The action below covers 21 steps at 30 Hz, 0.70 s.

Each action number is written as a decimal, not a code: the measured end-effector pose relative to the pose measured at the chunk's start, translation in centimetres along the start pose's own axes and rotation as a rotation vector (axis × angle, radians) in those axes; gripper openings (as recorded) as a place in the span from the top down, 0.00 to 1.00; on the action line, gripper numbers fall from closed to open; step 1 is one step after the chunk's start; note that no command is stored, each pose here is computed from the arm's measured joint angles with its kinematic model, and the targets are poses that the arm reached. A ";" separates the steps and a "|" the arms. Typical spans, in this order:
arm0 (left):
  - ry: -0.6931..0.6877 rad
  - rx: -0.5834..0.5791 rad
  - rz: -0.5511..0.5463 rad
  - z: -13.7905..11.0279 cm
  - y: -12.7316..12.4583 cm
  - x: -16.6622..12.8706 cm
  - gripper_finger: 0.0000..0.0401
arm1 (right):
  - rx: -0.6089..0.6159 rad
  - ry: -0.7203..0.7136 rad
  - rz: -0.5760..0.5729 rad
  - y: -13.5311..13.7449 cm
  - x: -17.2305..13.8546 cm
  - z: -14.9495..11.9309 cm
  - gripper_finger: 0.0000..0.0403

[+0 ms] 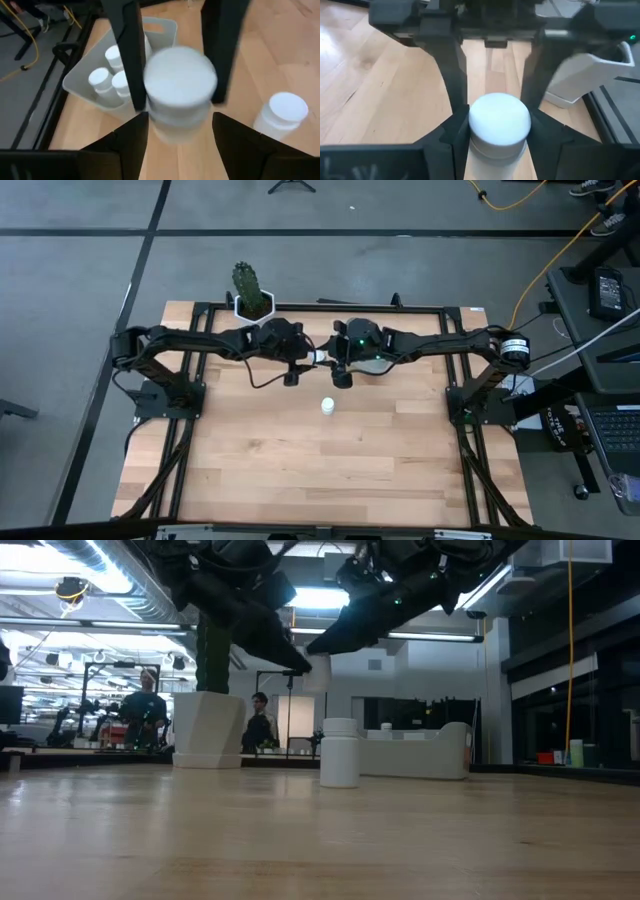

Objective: Pick and place pill bottles into a basket
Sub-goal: Put the white pill bottle into the gray bin

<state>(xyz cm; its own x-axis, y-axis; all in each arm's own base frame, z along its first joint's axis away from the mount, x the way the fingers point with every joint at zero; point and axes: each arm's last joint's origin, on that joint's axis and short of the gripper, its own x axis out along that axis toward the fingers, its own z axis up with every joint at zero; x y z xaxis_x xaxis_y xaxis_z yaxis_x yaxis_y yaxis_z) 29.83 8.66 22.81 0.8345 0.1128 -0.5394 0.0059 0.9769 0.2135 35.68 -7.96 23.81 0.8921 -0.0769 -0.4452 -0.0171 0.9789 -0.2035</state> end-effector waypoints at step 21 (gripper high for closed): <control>0.084 -0.053 -0.263 -2.7 -1.1 -2.0 0.80 | 0.068 0.091 -0.125 0.1 -3.7 -1.9 0.62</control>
<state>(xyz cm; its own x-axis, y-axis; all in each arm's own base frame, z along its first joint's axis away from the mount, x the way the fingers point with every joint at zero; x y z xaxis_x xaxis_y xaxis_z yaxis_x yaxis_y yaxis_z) 26.66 7.85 21.47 0.7596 -0.1336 -0.6366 0.1858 0.9825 0.0156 31.52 -7.91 23.81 0.8409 -0.2125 -0.4977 0.1248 0.9710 -0.2038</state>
